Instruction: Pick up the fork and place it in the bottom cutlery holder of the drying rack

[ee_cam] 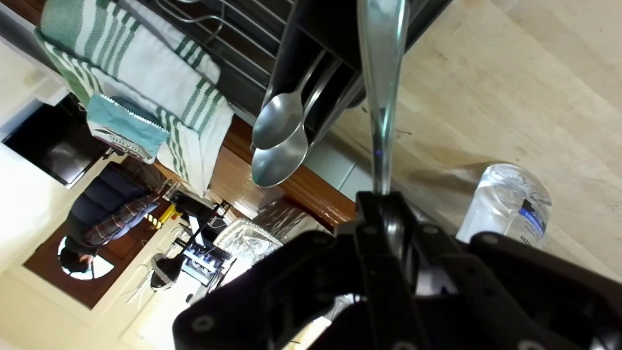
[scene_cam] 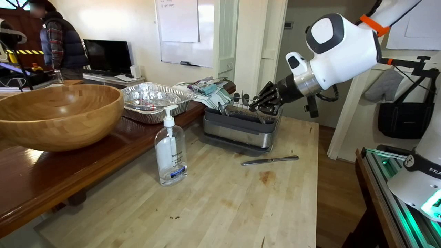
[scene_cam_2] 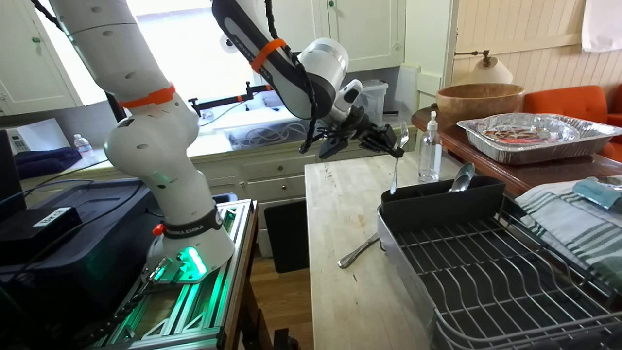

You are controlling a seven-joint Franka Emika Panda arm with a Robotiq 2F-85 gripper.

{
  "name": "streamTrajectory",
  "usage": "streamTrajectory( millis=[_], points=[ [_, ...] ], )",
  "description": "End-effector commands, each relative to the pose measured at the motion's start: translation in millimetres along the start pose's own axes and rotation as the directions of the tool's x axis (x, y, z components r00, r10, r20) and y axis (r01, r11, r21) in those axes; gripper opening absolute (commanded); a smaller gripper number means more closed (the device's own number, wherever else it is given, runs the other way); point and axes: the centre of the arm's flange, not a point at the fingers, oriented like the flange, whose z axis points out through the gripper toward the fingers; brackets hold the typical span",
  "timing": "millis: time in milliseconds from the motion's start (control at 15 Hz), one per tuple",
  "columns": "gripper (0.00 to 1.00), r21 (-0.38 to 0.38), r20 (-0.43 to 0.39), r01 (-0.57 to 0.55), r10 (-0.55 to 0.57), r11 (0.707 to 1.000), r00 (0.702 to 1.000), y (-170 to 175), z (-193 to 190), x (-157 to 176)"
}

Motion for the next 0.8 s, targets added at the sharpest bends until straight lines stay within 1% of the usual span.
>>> streamTrajectory(
  millis=[0, 400, 733],
  points=[
    [0.02, 0.008, -0.014, -0.029, 0.029, 1.000, 0.999, -5, 10, -19],
    [0.02, 0.004, -0.008, -0.064, 0.064, 0.998, 0.998, -6, 11, -35],
    [0.02, -0.014, -0.002, -0.093, 0.093, 0.996, 0.996, -11, 12, -47]
  ],
)
